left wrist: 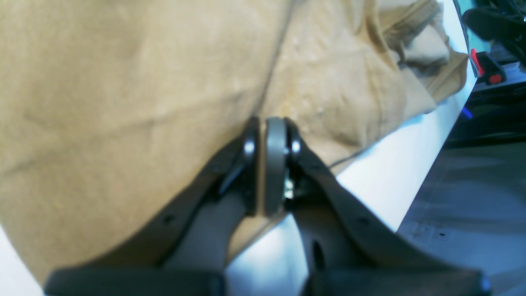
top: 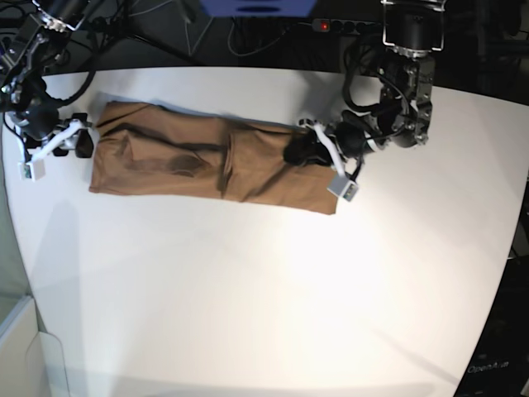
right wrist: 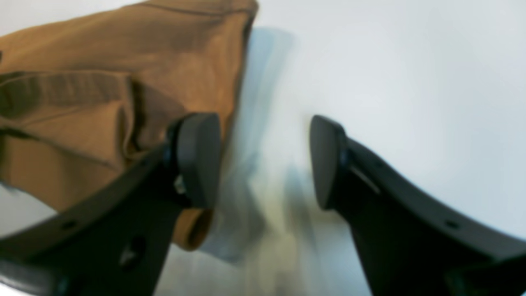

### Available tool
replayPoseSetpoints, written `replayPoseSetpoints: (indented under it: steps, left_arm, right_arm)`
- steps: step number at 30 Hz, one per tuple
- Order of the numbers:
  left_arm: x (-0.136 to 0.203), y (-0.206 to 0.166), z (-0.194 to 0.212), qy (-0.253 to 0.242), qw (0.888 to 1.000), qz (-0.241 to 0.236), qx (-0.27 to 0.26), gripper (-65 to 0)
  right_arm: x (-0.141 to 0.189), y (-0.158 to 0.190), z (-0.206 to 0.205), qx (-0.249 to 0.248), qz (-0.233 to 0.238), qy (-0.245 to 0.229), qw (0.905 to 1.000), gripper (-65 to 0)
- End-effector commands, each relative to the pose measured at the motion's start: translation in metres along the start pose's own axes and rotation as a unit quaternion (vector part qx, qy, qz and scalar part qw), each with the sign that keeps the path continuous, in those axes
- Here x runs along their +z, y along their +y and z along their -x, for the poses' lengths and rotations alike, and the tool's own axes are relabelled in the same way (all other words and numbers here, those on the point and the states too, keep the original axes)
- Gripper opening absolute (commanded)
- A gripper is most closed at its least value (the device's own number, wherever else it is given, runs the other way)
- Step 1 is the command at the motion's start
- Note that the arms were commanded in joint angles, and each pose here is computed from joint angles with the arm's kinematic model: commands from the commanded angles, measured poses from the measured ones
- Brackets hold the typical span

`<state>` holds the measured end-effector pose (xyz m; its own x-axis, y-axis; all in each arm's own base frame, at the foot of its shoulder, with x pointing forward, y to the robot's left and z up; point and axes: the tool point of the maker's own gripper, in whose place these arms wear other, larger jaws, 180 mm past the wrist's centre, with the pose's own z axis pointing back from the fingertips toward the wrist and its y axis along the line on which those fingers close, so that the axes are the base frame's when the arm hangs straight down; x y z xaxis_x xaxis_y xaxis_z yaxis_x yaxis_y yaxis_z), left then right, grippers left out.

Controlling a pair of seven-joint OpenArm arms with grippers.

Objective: Fold the T-shirt properly

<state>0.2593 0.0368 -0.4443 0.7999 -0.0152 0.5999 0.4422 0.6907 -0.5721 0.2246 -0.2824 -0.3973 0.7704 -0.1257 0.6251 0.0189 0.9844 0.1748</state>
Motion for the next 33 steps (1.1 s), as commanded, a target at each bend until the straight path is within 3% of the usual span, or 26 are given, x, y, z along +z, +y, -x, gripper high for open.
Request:
replayPoseSetpoints:
  steps: [1,13,22,33]
  left_arm:
    - [0.004,0.011,0.015,0.041,0.999,-0.027,-0.007,-61.9]
    - [0.003,0.009,0.013,0.038,0.999,-0.025,-0.009,-61.9]
    - [0.004,0.010,0.012,0.036,0.999,-0.027,-0.007,-61.9]
    - [0.003,0.010,0.012,0.035,0.999,-0.026,-0.007,-61.9]
  right_arm:
    - [0.004,0.000,-0.013,0.008,-0.001,-0.022,0.9997,-30.3]
    - [-0.003,0.014,-0.038,-0.002,-0.034,-0.033,0.9989,-30.3]
    - [-0.032,0.010,-0.006,-0.062,-0.064,0.018,0.9959,-30.6]
    - [-0.037,0.027,0.016,-0.076,-0.081,0.050,0.9925,-33.4]
